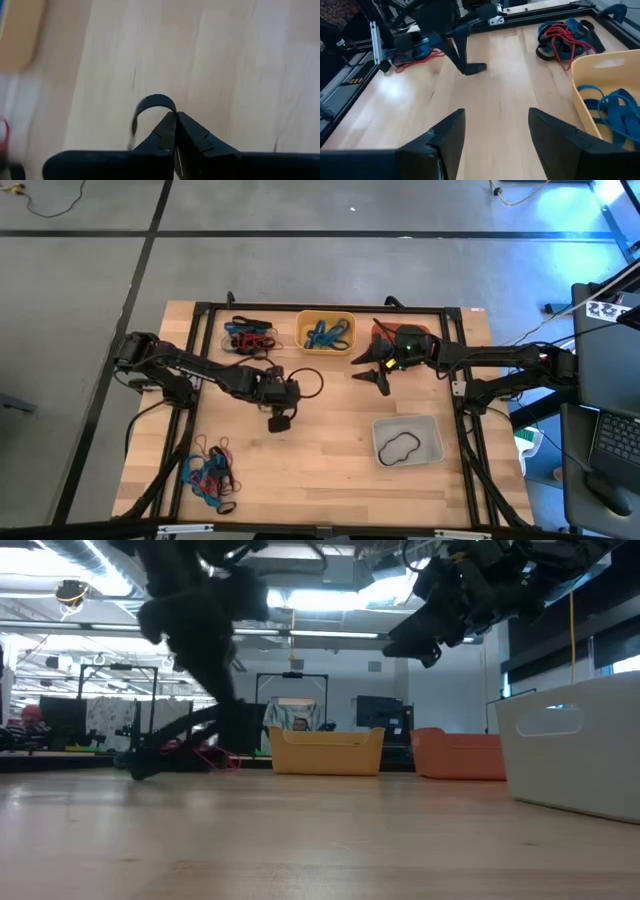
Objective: Sort rubber bands into baskets
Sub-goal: Put the black rubber band into the white bin
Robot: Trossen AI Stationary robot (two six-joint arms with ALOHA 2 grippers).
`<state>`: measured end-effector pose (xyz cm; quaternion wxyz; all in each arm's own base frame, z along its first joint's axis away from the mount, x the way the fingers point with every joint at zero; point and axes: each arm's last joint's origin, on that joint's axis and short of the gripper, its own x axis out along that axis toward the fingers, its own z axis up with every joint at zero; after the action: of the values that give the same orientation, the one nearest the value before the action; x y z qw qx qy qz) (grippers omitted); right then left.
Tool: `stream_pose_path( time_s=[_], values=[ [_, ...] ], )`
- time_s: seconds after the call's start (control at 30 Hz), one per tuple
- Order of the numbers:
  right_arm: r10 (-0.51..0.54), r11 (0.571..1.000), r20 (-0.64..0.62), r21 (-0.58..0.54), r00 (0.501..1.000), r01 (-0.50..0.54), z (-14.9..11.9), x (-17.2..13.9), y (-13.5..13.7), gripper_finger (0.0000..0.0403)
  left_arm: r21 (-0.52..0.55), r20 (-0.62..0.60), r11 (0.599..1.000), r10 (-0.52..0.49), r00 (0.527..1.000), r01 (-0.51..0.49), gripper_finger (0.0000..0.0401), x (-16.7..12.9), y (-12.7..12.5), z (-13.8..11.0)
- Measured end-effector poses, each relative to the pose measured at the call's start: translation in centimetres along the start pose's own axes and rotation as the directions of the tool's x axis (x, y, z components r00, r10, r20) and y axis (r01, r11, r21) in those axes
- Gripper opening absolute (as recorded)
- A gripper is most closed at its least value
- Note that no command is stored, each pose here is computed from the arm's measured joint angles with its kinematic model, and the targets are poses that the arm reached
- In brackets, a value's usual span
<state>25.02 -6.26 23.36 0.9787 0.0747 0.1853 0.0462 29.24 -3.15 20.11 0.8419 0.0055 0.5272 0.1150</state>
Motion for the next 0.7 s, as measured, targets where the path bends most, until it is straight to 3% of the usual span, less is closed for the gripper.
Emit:
stream_pose_path(
  time_s=[0.37, 0.7],
  values=[
    [0.046, 0.994, 0.018, -0.103, 0.999, -0.043, -1.0, 3.4, 1.4, 0.0345, 0.061, 0.266, 0.998, 0.000, 0.964, -0.017, 0.0006, -0.4, -0.4, 2.6],
    [0.013, 0.993, -0.007, -0.114, 1.000, -0.014, -2.4, 5.5, 2.3, 0.0356, 0.073, 0.499, 0.996, 0.014, 0.867, -0.058, 0.0008, -1.4, -0.5, 4.9]
  ],
)
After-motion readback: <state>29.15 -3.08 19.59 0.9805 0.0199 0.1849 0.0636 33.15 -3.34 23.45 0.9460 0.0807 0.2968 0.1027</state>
